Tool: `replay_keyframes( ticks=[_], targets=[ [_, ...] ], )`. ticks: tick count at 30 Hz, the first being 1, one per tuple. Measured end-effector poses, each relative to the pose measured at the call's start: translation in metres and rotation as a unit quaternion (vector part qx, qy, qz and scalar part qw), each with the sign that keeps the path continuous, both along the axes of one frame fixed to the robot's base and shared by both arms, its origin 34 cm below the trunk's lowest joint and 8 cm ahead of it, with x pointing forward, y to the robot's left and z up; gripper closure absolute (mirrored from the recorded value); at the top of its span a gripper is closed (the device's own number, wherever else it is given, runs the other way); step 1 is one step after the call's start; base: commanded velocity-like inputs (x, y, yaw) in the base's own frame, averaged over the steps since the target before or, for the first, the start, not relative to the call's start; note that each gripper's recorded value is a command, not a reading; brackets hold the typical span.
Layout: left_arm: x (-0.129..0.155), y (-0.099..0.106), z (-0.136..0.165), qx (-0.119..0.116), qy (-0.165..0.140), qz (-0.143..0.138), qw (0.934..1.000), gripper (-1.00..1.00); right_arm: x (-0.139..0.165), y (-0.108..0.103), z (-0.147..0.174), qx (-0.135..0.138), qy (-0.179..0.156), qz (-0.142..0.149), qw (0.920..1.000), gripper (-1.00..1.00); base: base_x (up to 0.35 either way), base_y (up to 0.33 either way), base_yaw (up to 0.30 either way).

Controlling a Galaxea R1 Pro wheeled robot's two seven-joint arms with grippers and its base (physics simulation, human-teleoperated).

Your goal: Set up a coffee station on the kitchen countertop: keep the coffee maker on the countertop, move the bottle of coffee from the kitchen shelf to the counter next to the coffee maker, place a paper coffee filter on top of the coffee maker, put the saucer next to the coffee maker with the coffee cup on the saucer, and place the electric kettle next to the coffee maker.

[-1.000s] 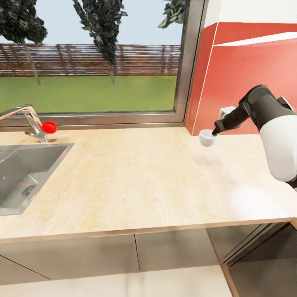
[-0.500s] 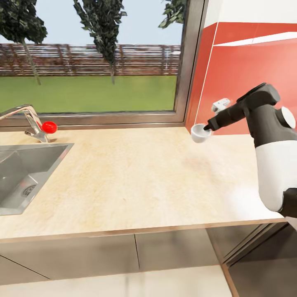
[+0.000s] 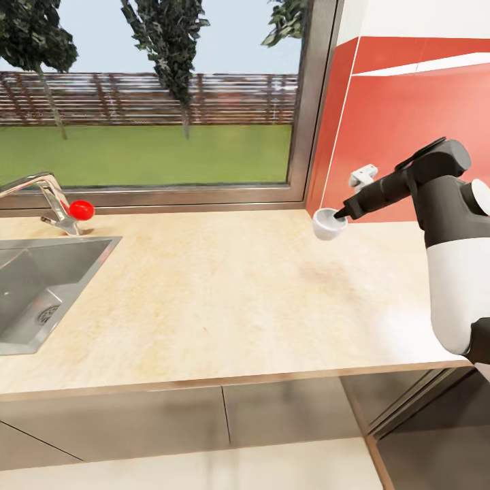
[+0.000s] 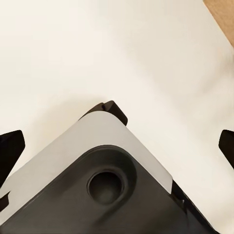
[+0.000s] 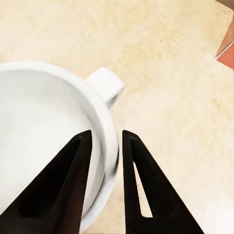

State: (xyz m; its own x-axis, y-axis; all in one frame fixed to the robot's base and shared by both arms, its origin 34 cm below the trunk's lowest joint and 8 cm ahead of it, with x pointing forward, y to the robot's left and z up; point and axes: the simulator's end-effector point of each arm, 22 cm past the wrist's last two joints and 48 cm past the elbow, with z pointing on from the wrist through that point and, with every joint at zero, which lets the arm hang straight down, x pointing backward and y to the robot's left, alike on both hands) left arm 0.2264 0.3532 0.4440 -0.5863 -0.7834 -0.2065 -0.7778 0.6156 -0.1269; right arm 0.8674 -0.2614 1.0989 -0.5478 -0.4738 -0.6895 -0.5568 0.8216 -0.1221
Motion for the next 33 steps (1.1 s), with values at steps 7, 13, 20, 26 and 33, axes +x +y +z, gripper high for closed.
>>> replay_keyframes(
  ticks=[7,13,20,26,33],
  targets=[
    [0.0001,0.0002,0.0001,0.0,0.0,0.0,1.0,-1.0,-0.0017,0.0017,-0.0017,0.002,0.005,0.004,1.0,1.0,0.0,0.0,0.165],
    [0.0002,0.0003,0.0001,0.001,0.0,0.0,1.0,-1.0,-0.0018,0.0021,-0.0019,0.002,0.005,0.005,1.0,1.0,0.0,0.029,0.242],
    [-0.0001,0.0,0.0001,0.0,0.0,0.0,1.0,-1.0,-0.0019,0.0027,-0.0022,0.002,0.006,0.006,1.0,1.0,0.0,0.231,0.252],
    [-0.0001,0.0001,0.0,0.0,0.0,0.0,1.0,-1.0,-0.002,0.0027,-0.0022,0.001,0.005,0.006,1.0,1.0,0.0,0.297,0.155],
    [-0.0001,0.0,0.0,0.0,0.0,0.0,1.0,-1.0,-0.002,0.0026,-0.0015,0.001,0.004,0.006,1.0,1.0,0.0,0.309,0.014]
  ],
)
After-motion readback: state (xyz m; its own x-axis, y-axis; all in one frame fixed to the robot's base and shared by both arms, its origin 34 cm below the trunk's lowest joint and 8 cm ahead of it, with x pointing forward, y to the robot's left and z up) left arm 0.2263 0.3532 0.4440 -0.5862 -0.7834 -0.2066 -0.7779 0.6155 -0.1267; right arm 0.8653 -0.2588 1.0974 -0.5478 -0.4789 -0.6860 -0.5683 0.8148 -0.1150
